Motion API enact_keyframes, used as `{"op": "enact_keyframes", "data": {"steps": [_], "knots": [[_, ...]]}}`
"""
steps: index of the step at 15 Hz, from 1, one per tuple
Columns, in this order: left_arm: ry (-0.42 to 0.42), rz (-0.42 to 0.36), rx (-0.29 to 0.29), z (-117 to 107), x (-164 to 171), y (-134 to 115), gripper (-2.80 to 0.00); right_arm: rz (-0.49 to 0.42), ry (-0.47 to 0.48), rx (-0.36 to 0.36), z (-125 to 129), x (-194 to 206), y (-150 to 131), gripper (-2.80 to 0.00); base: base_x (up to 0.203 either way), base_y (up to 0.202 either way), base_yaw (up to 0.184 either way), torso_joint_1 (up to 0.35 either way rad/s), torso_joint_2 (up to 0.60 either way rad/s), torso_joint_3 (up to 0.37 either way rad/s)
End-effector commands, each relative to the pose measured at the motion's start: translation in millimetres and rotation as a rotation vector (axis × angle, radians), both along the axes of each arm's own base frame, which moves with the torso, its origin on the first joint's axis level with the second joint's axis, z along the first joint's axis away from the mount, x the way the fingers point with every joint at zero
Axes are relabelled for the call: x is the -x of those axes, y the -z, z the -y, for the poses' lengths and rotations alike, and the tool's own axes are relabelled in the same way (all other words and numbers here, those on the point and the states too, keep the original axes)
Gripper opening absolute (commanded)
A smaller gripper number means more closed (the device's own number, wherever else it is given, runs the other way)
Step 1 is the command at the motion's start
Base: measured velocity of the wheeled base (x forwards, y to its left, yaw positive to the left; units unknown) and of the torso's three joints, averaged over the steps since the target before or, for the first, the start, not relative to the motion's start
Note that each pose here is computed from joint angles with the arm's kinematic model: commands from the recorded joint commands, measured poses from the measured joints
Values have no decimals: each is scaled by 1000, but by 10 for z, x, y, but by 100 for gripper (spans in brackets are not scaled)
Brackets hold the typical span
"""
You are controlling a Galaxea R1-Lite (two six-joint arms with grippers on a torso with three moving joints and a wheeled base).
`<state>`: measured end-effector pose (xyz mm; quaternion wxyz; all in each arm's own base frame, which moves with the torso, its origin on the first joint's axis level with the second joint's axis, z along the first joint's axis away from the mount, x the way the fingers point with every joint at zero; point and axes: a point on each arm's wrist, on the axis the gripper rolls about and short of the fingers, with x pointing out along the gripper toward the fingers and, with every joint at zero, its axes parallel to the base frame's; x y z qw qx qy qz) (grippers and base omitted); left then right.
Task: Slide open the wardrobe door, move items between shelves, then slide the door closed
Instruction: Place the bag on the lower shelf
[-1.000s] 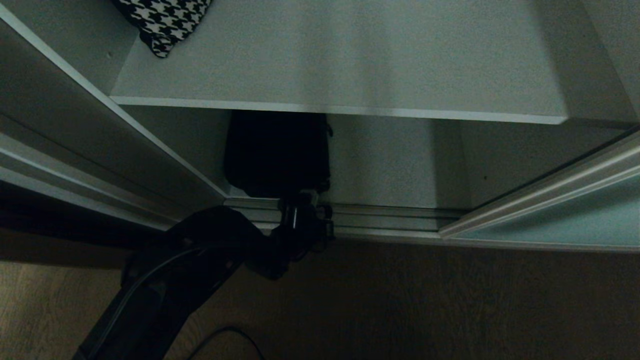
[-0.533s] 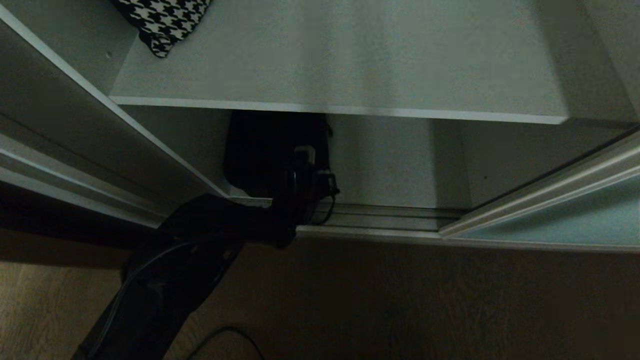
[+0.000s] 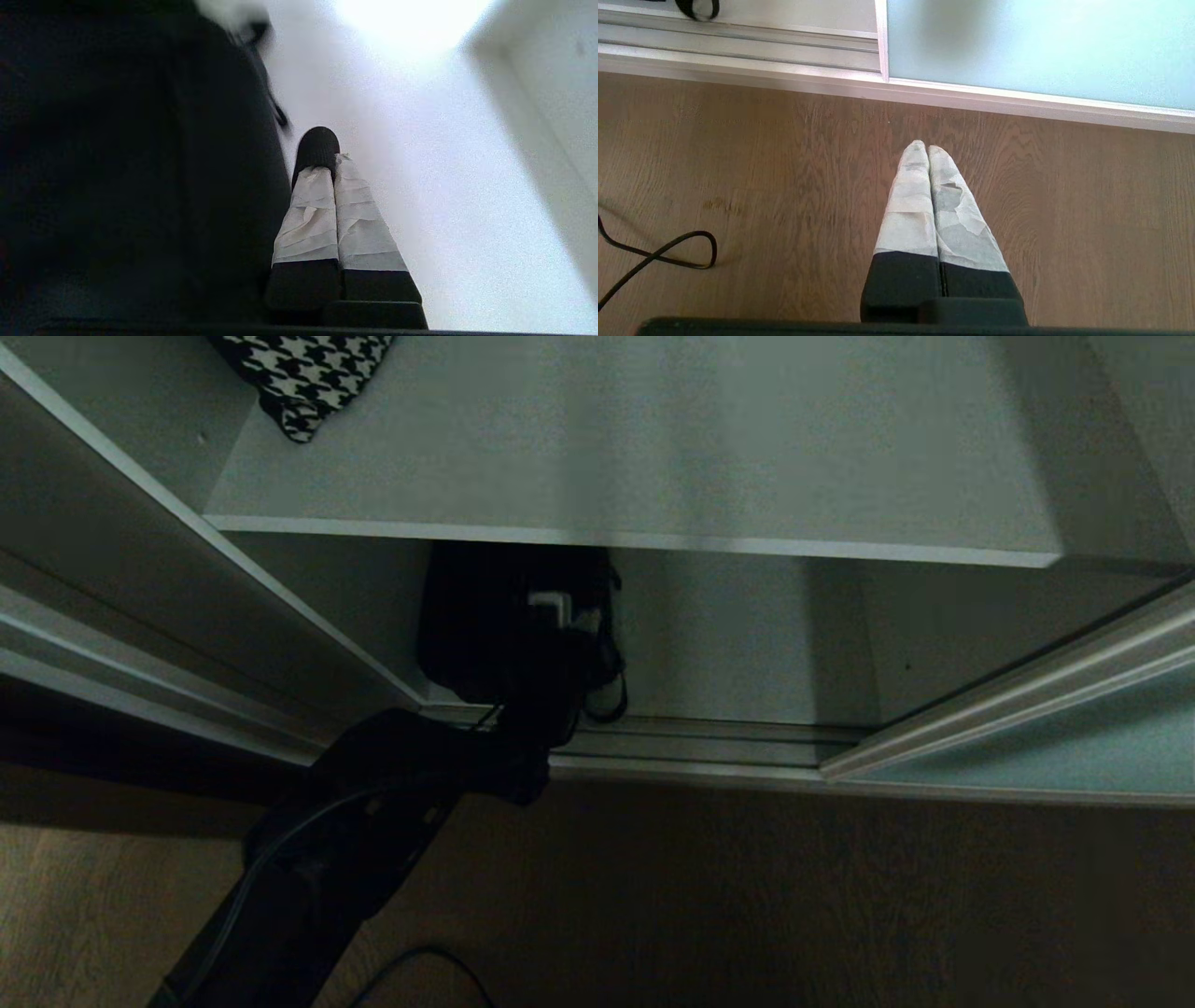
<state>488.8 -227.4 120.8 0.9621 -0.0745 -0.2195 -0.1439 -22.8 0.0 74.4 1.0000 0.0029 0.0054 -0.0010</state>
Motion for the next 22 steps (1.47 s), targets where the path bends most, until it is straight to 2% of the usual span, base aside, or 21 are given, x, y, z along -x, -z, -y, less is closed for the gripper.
{"op": "enact_keyframes", "data": {"steps": [1,3,6,9,11,14,15,16,19,22], "knots": [[-36,45,4,-128,-46,26,-280,0,0,0,0,0,0,-280,0,0,0,0,0,0],[-81,67,-19,-331,-121,13,-280,-1,0,0,0,-1,0,-280,0,0,0,0,0,0],[-110,46,-42,-446,-203,212,-280,-1,0,0,0,-1,0,-280,0,0,0,0,0,0],[-137,-17,-74,-570,-298,480,-280,-1,0,0,0,-1,0,-280,0,0,0,0,0,0],[-145,-21,-76,-616,-316,494,-280,-1,0,0,0,-1,0,-280,0,0,0,0,0,0],[-149,-5,-63,-635,-305,375,-280,-1,0,0,0,0,0,-280,0,0,0,0,0,0],[-158,-4,-60,-653,-309,364,-221,-1,0,0,0,-1,0,-280,0,0,0,0,0,0],[-163,-7,-59,-659,-312,371,0,-1,0,0,0,-1,0,-280,0,0,0,0,0,0],[-166,9,-52,-681,-308,336,0,-1,0,0,0,-1,0,-280,0,0,0,0,0,0],[-165,82,-14,-707,-245,20,0,0,0,0,0,0,0,-280,0,0,0,0,0,0]]}}
